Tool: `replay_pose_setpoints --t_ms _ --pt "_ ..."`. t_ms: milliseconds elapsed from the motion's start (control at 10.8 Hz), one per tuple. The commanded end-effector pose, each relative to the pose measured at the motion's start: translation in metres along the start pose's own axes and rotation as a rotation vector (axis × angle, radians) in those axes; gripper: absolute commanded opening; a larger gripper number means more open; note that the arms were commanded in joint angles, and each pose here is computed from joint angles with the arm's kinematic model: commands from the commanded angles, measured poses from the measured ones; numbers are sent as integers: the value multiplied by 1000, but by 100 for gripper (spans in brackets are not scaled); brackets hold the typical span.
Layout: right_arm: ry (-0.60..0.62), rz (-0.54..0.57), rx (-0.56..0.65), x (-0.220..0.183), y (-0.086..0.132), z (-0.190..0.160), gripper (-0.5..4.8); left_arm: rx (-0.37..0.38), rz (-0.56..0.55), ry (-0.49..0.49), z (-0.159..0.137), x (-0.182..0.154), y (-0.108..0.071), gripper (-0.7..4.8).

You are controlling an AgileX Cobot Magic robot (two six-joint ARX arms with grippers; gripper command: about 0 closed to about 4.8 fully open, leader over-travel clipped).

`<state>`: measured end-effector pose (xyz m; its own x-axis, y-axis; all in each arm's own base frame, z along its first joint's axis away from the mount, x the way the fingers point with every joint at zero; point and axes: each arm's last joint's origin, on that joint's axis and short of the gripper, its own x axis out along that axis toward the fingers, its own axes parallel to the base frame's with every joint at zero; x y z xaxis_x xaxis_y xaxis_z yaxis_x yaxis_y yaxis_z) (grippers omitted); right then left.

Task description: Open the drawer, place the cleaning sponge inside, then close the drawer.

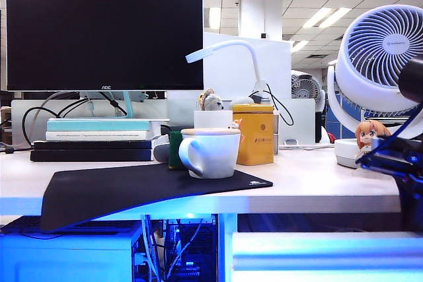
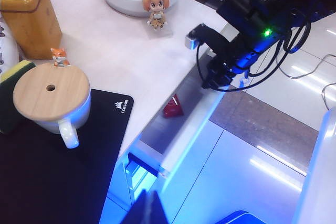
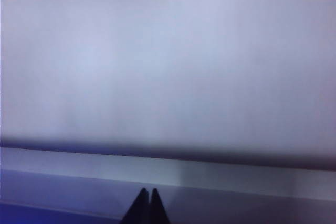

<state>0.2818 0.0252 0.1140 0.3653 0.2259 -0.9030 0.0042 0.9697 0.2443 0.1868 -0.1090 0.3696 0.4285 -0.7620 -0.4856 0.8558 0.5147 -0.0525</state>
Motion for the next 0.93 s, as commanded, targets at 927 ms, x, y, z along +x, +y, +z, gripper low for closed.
replay_pose_setpoints --t_ms 927 --pt "273 -31 -7 -3 1 -28 -5 15 -2 -20 3 -2 -1 -6"
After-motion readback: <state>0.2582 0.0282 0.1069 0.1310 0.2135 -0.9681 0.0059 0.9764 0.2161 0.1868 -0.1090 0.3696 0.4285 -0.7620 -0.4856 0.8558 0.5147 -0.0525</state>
